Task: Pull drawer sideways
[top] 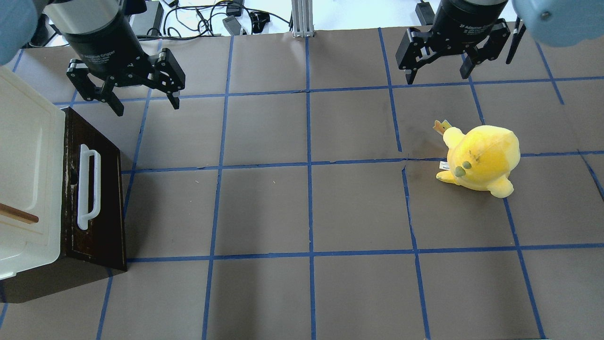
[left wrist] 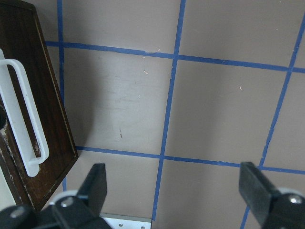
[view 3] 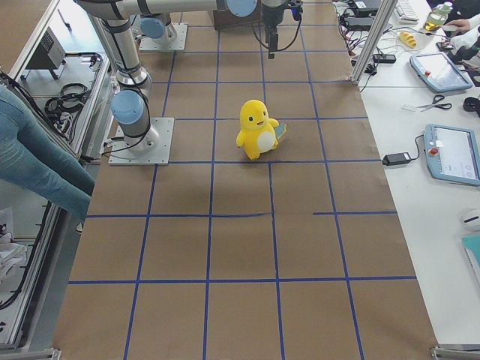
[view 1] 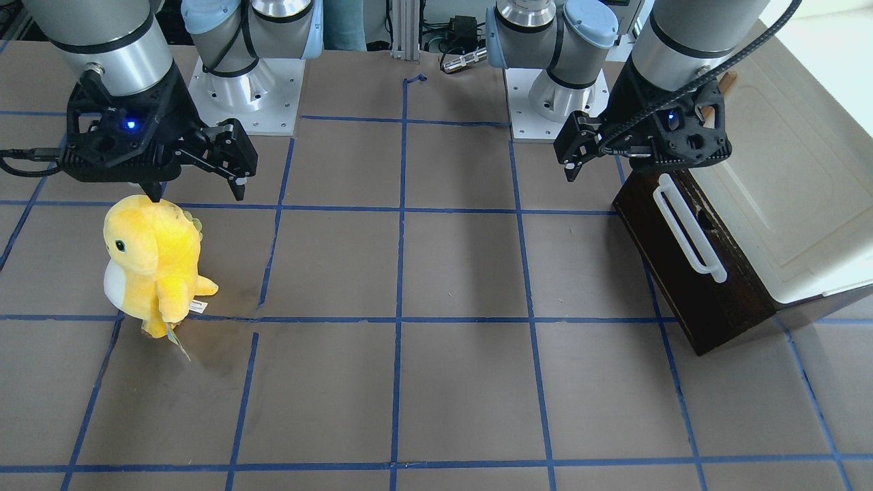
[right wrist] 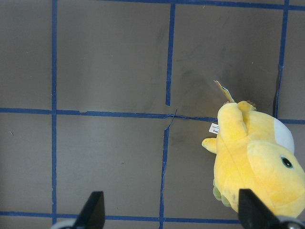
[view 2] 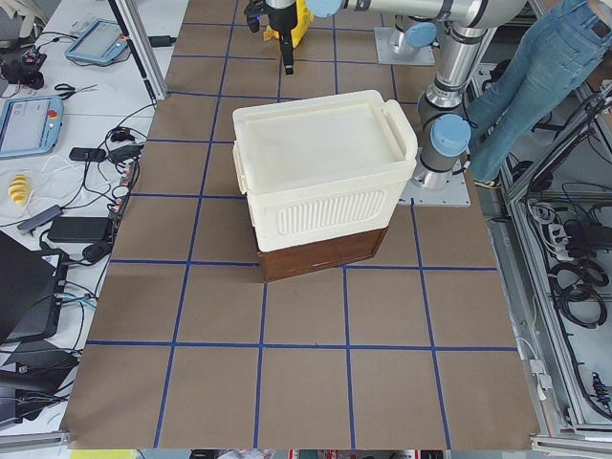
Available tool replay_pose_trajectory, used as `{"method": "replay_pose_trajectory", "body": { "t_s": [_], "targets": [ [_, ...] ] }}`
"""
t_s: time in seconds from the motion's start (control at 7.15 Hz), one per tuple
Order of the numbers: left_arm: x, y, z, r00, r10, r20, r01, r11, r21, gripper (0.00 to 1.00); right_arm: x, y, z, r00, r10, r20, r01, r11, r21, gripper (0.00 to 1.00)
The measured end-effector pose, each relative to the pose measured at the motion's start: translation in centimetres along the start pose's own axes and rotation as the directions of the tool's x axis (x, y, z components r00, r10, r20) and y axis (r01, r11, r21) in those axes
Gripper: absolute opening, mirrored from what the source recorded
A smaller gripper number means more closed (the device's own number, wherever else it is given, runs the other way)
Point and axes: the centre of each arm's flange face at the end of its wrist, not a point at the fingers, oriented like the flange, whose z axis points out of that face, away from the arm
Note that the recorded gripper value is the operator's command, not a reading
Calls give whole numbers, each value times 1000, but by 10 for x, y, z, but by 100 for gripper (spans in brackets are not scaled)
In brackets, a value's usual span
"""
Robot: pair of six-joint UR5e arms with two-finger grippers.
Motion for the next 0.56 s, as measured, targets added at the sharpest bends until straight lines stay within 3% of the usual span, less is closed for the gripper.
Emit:
{"method": "replay_pose_trajectory", "body": {
  "t_s": [0.56],
  "targets": [
    [0,4,0,1000,6,2,-6,1000,-5,100,0,0,0,1000,0,0,0,1000,0,100]
  ]
}}
